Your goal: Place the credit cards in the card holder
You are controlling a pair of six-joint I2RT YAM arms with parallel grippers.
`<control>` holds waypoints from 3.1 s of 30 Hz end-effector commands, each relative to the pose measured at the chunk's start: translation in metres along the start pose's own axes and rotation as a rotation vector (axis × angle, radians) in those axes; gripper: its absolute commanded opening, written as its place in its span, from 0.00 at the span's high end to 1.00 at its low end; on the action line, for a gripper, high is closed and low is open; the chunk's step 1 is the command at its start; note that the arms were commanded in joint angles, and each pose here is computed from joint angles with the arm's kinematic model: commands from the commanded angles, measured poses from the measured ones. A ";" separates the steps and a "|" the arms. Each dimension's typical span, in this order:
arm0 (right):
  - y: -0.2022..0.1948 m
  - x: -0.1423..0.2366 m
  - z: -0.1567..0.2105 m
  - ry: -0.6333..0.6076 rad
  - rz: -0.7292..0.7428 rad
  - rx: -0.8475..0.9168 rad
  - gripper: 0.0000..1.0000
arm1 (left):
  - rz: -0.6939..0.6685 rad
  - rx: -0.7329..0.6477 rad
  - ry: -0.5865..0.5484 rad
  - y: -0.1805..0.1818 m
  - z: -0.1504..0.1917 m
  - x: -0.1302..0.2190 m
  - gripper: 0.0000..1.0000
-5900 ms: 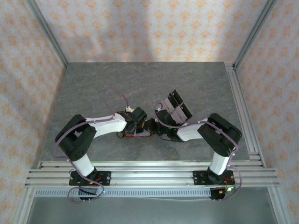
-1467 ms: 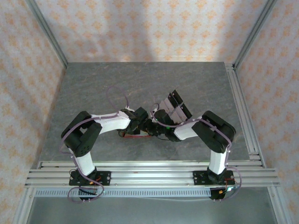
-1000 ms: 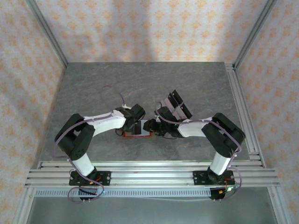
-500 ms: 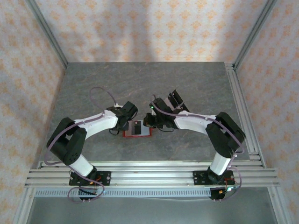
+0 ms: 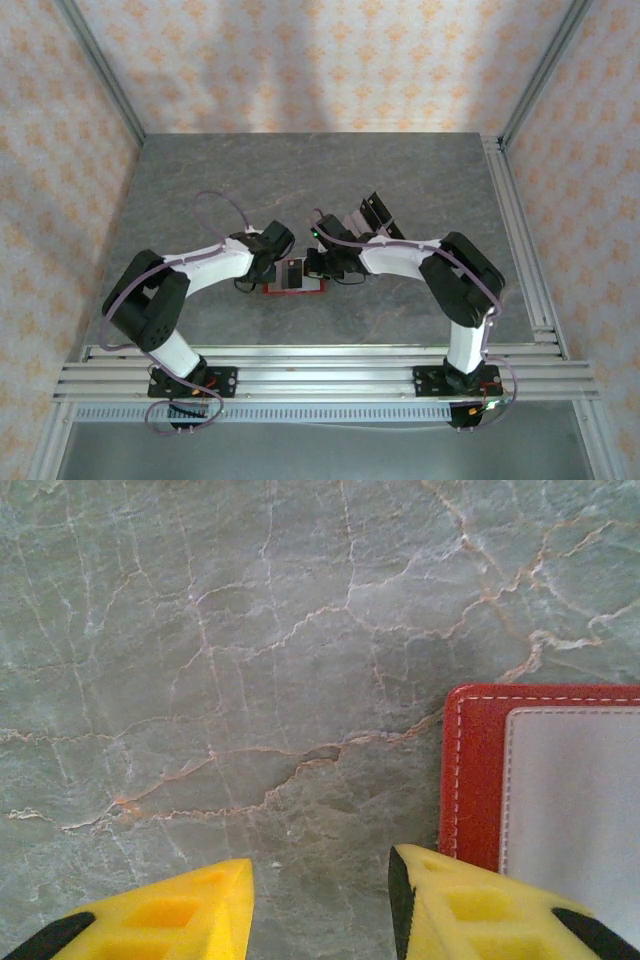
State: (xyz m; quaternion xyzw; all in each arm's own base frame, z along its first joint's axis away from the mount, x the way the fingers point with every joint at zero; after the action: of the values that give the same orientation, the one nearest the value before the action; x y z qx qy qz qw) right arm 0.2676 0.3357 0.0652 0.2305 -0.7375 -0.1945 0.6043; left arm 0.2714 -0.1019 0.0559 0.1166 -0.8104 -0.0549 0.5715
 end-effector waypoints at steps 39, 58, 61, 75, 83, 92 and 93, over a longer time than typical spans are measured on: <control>0.001 -0.007 0.004 -0.004 0.043 0.041 1.00 | -0.010 0.007 0.016 -0.001 0.001 -0.008 0.60; -0.023 0.004 -0.002 -0.029 0.055 -0.014 1.00 | 0.086 -0.011 -0.067 -0.022 -0.025 0.032 0.60; -0.025 0.003 -0.001 -0.029 0.053 -0.020 1.00 | 0.122 -0.029 -0.080 -0.038 -0.029 0.038 0.60; -0.026 0.002 0.001 -0.031 0.041 -0.033 1.00 | 0.140 -0.008 -0.083 -0.059 -0.035 0.032 0.60; -0.013 0.015 -0.005 -0.049 0.014 -0.020 1.00 | 0.030 0.048 -0.067 -0.014 -0.020 0.021 0.60; 0.008 0.024 -0.015 -0.059 -0.034 -0.007 1.00 | 0.019 0.053 -0.051 0.000 -0.009 0.012 0.59; 0.010 0.025 -0.015 -0.059 -0.037 -0.004 1.00 | 0.022 0.054 -0.054 0.000 -0.009 0.012 0.60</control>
State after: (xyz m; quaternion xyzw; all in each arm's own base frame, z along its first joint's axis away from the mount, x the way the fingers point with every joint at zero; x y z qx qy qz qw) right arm 0.2720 0.3236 0.0731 0.2261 -0.7460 -0.2065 0.5914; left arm 0.2784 -0.1135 0.0676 0.1074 -0.8241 -0.0255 0.5556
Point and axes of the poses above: each hand's point on the last joint's axis, 136 mm out from that joint toward the fingers, its own x axis back along the fingers, its own y axis along the line the jaws close on, z = x × y, the point moved 3 cm from there along x, back along the fingers, and after that the axes turned 1 degree about -x, right-handed, at the moved point
